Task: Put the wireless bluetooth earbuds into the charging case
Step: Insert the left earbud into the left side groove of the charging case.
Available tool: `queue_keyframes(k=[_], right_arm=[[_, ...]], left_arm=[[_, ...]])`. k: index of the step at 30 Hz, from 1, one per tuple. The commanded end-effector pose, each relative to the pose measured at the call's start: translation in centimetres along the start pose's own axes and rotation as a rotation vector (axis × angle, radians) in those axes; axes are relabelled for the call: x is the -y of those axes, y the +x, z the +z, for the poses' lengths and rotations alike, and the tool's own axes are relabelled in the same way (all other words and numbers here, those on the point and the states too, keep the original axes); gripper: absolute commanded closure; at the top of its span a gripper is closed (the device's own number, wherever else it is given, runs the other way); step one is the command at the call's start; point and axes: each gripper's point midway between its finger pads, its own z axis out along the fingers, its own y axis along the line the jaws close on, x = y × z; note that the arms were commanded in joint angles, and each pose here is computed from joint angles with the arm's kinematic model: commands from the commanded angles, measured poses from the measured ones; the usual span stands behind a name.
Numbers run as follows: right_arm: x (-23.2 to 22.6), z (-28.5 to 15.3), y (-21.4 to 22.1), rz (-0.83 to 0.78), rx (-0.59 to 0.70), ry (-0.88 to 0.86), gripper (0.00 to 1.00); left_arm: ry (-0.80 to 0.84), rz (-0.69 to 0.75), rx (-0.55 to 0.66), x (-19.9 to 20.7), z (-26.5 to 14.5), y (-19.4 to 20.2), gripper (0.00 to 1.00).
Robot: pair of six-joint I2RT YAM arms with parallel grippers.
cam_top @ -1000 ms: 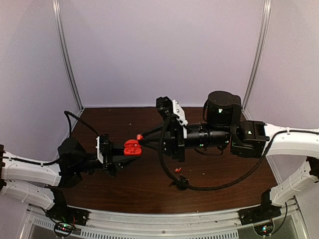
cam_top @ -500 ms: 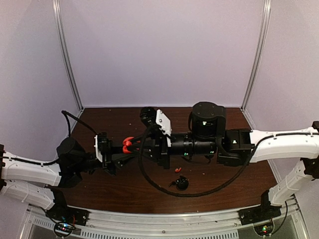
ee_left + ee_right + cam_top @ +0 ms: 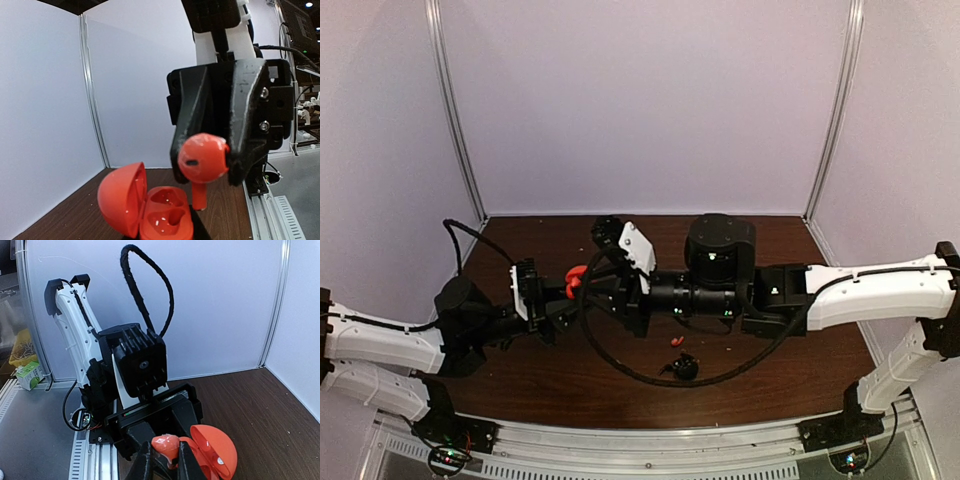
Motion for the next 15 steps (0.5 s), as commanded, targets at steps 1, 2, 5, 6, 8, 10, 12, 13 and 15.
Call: queue_keyframes(k=[1,2,5,6,8,10,12,13,15], right_arm=[[1.0,0.1,-0.74,0.015,0.02,0.069,0.9],[1.09,0.08,-0.74,0.014,0.02,0.074,0.9],[1.44,0.08,-0.77,0.017,0.02,0.094,0.9],[1.58,0.14,-0.72,0.017,0.02,0.102,0.9],[1.74,0.25,-0.67,0.018,0.016,0.112,0.9],[1.79,0.42,-0.51,0.018,0.011,0.113,0.9],[1.8,0.62,-0.29,0.018,0.004,0.113,0.9],[1.79,0.69,-0.22,0.018,0.002,0.112,0.9],[1.83,0.77,-0.07,0.018,-0.001,0.114,0.9]], left_arm=[[-0.025,0.01,0.072,-0.46,0.24,-1.89,1.0],[-0.023,0.011,0.072,-0.44,0.26,-1.88,1.0],[-0.02,0.01,0.071,-0.38,0.28,-1.82,1.0],[-0.019,0.01,0.071,-0.39,0.29,-1.84,1.0],[-0.019,0.009,0.071,-0.39,0.32,-1.83,1.0],[-0.017,0.01,0.072,-0.37,0.36,-1.87,1.0],[-0.018,0.009,0.072,-0.43,0.45,-1.87,1.0],[-0.016,0.009,0.072,-0.42,0.47,-1.87,1.0],[-0.017,0.009,0.073,-0.45,0.53,-1.91,1.0]])
